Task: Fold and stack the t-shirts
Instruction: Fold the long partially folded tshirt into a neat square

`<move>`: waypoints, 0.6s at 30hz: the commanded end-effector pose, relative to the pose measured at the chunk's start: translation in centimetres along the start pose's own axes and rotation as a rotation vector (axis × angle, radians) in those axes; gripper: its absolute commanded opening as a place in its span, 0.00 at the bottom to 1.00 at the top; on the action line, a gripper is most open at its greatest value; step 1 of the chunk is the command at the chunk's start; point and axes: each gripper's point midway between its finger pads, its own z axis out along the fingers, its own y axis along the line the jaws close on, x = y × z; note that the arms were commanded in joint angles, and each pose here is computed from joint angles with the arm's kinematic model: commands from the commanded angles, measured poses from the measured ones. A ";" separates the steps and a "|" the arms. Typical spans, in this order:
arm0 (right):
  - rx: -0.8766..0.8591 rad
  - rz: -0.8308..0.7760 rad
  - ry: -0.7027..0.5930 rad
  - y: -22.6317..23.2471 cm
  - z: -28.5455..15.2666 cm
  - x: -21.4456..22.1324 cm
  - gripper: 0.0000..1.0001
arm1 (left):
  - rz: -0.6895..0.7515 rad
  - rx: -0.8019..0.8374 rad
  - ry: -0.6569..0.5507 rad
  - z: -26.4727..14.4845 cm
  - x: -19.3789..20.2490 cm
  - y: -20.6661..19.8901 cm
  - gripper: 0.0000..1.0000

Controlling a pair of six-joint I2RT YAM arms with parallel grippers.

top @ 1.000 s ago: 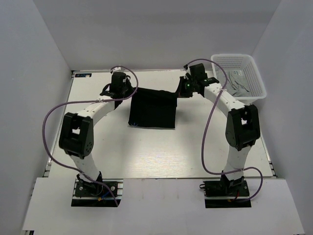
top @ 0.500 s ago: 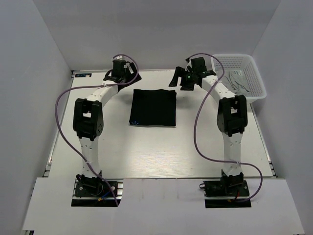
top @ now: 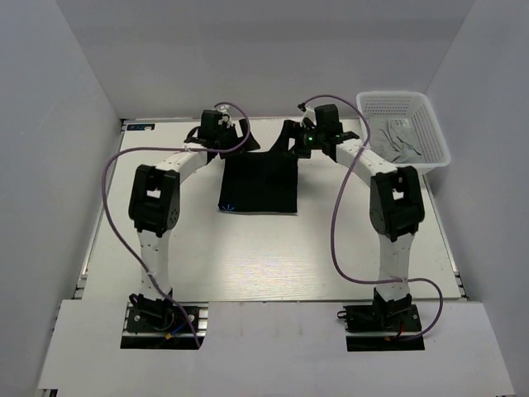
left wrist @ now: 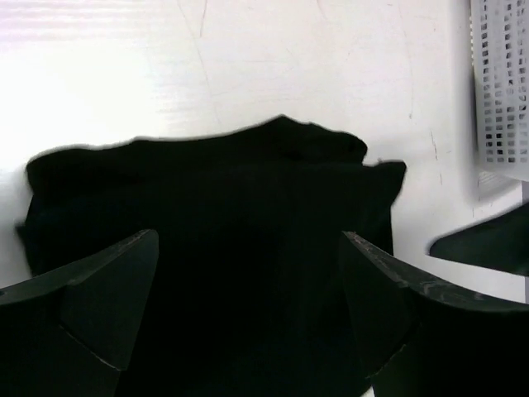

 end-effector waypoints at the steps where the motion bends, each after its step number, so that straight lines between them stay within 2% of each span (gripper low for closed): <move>1: -0.019 -0.014 -0.057 -2.2 2.3 -2.6 0.90 | 0.017 0.036 0.037 1.7 -0.5 0.9 1.00; 3: -0.009 0.046 -0.048 -4.1 3.6 -2.3 0.90 | -0.002 0.027 0.085 3.4 1.5 2.4 1.00; 7: 0.003 0.133 -0.066 -9.2 6.5 -1.4 0.90 | -0.028 -0.012 0.105 4.6 2.6 4.9 1.00; 9: 0.001 0.156 -0.079 -10.2 6.6 -2.1 0.90 | -0.023 -0.026 0.113 4.9 3.1 5.5 1.00; 10: 0.016 0.197 -0.039 -12.0 7.4 -0.4 0.90 | -0.028 -0.022 0.126 5.1 3.6 5.7 1.00; 14: 0.006 0.167 0.003 -11.9 7.0 0.0 0.90 | 0.001 0.036 0.100 4.1 0.8 4.2 1.00; 16: 0.005 0.087 -0.015 -10.1 5.9 -1.3 0.90 | 0.041 0.055 0.062 2.9 -1.6 2.7 1.00; 17: -0.014 0.032 -0.062 -7.4 3.8 -3.7 0.90 | 0.057 0.040 0.043 2.3 -2.5 2.4 1.00; 18: -0.018 0.017 -0.059 -6.4 3.3 -3.7 0.90 | 0.094 0.048 -0.005 0.7 -4.5 0.9 1.00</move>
